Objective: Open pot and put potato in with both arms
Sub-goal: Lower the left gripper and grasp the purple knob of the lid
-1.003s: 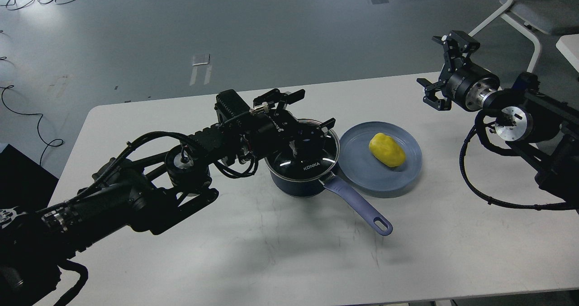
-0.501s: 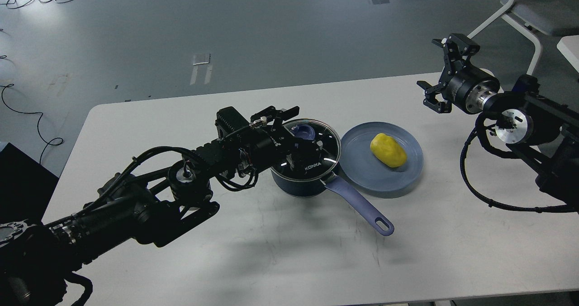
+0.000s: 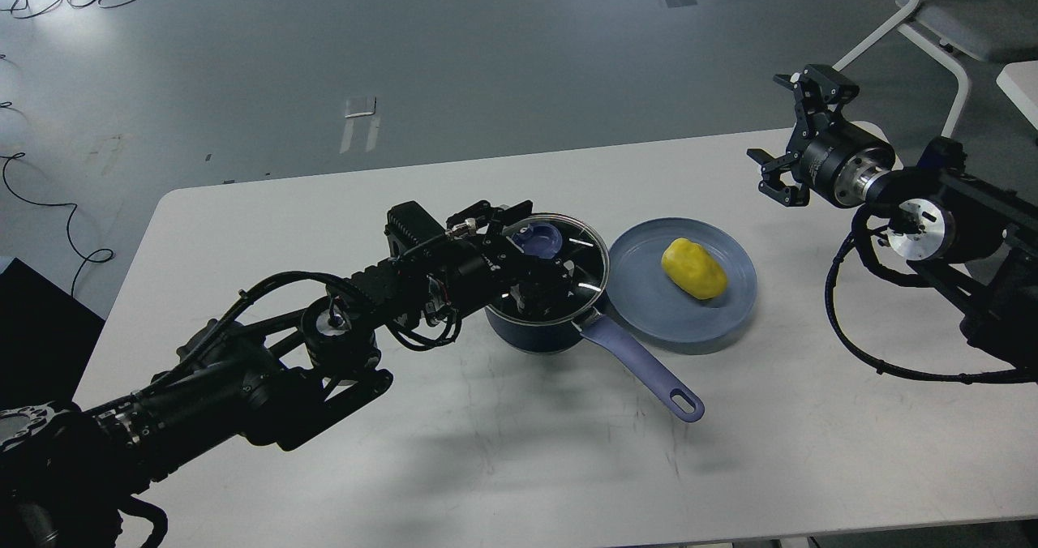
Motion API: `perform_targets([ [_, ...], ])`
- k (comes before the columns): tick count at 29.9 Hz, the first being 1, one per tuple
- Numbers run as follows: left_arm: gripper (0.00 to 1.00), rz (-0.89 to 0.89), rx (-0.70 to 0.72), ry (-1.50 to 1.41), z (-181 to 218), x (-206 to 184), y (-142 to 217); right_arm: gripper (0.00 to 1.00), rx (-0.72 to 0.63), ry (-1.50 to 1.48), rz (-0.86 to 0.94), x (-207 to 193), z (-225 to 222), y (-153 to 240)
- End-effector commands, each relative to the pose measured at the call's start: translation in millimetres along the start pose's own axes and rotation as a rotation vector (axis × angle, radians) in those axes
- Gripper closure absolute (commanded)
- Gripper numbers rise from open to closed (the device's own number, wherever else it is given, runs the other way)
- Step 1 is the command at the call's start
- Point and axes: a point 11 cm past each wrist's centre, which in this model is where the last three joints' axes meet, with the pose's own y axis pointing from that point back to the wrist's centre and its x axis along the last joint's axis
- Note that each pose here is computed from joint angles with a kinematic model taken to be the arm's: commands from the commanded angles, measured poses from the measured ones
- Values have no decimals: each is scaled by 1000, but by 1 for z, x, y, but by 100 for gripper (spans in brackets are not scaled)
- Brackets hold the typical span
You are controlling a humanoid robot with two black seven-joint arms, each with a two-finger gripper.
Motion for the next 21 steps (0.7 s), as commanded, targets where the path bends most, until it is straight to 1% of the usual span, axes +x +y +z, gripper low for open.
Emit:
perform_targets([
  [1, 2, -9, 11, 7, -3, -6, 2, 0, 2, 0, -3, -1, 0, 0],
  [21, 2, 7, 15, 9, -3, -7, 3, 0, 1, 0, 4, 1, 0, 0],
])
